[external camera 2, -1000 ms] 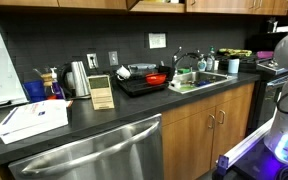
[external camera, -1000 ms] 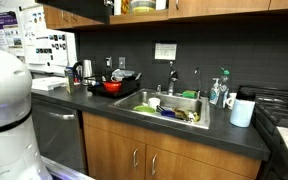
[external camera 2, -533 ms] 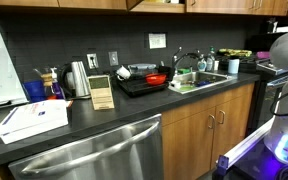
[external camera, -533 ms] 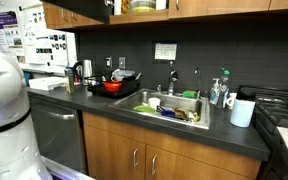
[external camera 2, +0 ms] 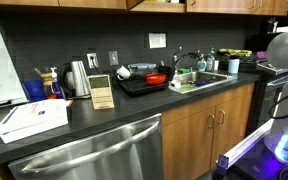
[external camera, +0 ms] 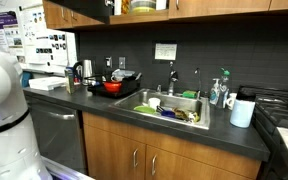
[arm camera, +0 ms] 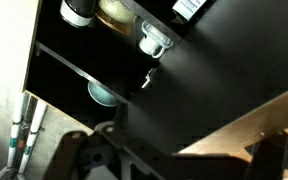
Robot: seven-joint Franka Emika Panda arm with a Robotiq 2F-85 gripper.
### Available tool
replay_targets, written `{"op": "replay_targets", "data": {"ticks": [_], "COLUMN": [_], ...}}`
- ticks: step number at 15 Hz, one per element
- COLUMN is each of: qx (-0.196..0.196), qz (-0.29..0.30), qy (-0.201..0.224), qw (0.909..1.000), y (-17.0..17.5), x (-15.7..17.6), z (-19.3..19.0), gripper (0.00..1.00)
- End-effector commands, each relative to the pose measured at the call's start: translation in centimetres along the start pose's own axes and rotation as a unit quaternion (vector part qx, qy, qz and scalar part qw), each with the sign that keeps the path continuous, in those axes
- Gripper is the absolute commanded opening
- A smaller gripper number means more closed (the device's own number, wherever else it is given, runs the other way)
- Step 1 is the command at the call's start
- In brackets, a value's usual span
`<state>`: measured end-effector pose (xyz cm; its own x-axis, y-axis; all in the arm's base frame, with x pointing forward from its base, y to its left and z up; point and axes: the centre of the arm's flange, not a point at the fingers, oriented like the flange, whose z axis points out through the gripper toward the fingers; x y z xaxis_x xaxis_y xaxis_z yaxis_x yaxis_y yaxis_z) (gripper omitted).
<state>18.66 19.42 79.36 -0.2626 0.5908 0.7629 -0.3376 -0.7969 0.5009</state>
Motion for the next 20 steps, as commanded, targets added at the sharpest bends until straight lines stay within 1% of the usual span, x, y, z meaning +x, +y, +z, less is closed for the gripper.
{"op": "replay_targets", "data": {"ticks": [1,4,9,12,13,15,20], "qx": [-0.027,-0.050,-0.111,-0.153,-0.175,-0.205,-0.265], "qz": [-0.014,-0.023,-0.044,-0.058,-0.059,-0.047,-0.032], "qy": [-0.022,-0.037,-0.051,-0.063,-0.068,-0.073,-0.075], "qw": [0.9993,0.9978,0.9915,0.9845,0.9804,0.9748,0.9607], "y": [0.4,1.0,2.3,2.7,3.2,3.7,3.6], "x": [-1.2,-2.3,-3.3,-4.5,-4.9,-5.8,-6.8], "z": [2.5,3.7,4.5,5.4,5.6,5.9,6.8], "gripper": [1.00,1.00,1.00,1.00,1.00,1.00,1.00]}}
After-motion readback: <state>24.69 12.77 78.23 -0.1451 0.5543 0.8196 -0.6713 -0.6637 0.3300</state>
